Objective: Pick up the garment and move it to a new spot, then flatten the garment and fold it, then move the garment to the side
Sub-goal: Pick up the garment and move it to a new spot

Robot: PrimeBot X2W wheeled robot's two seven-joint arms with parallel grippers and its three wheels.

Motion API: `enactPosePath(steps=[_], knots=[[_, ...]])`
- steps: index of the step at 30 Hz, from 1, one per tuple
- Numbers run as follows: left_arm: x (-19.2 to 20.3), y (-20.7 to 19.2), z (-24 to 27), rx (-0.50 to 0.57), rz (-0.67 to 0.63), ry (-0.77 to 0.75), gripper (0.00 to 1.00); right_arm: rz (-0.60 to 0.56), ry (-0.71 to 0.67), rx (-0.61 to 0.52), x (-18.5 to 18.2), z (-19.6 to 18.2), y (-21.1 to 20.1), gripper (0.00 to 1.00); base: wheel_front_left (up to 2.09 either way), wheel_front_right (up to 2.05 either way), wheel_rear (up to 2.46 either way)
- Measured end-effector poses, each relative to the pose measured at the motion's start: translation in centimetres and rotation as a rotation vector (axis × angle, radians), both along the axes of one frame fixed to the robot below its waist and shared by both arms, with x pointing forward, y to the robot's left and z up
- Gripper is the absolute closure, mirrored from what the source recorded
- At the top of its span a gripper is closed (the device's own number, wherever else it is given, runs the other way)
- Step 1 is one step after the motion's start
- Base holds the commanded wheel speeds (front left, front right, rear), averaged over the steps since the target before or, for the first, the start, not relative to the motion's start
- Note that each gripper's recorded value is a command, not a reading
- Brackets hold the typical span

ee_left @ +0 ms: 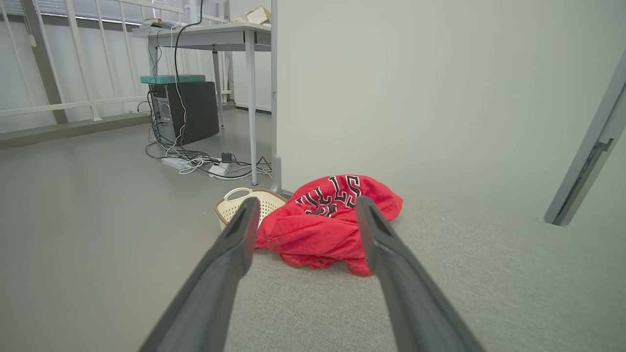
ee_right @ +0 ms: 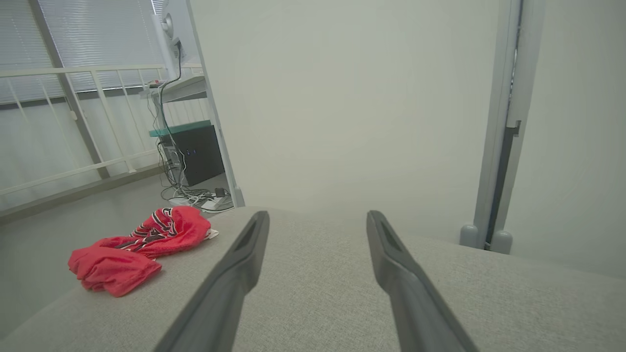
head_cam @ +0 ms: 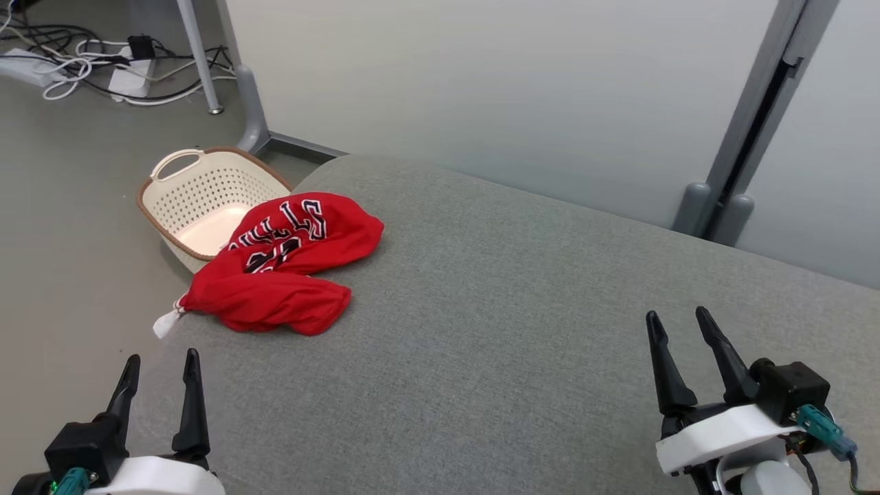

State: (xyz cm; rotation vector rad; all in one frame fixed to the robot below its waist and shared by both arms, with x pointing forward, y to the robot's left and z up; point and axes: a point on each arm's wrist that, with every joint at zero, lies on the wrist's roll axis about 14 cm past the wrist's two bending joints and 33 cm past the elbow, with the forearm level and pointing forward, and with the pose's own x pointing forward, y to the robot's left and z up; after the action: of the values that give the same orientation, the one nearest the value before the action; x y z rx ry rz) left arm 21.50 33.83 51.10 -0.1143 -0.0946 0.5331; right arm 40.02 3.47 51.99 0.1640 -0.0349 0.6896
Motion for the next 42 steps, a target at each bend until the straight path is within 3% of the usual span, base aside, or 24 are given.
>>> enactPosePath(steps=[11, 15, 25, 30, 35, 42], knots=[[-0.3, 1.4, 0.3, -0.019, 0.025, 0.049, 0.0, 0.046, 0.0, 0.006, 0.3, 0.0, 1.6, 0.0, 0.0, 0.0, 0.0], [1.6, 2.6, 2.1, -0.035, -0.015, 0.077, 0.0, 0.038, -0.026, 0.015, 0.4, 0.8, 1.3, 0.0, 0.0, 0.0, 0.0], [9.1, 6.4, 1.8, -0.204, -0.084, 0.28, 0.0, -0.009, -0.061, 0.017, 2.9, 0.9, -1.1, 0.0, 0.0, 0.0, 0.0], [13.4, 7.4, -2.5, -0.369, -0.093, 0.447, 0.0, -0.045, -0.041, 0.005, 5.0, -0.4, -3.0, 0.0, 0.0, 0.0, 0.0], [15.7, 7.3, -5.8, -0.434, -0.088, 0.546, 0.0, -0.094, -0.022, -0.004, 6.3, -1.6, -5.0, 0.0, 0.0, 0.0, 0.0], [15.9, 4.6, -13.6, -0.593, -0.097, 0.797, 0.0, -0.166, 0.025, -0.018, 7.0, -3.7, -8.0, 0.0, 0.0, 0.0, 0.0]])
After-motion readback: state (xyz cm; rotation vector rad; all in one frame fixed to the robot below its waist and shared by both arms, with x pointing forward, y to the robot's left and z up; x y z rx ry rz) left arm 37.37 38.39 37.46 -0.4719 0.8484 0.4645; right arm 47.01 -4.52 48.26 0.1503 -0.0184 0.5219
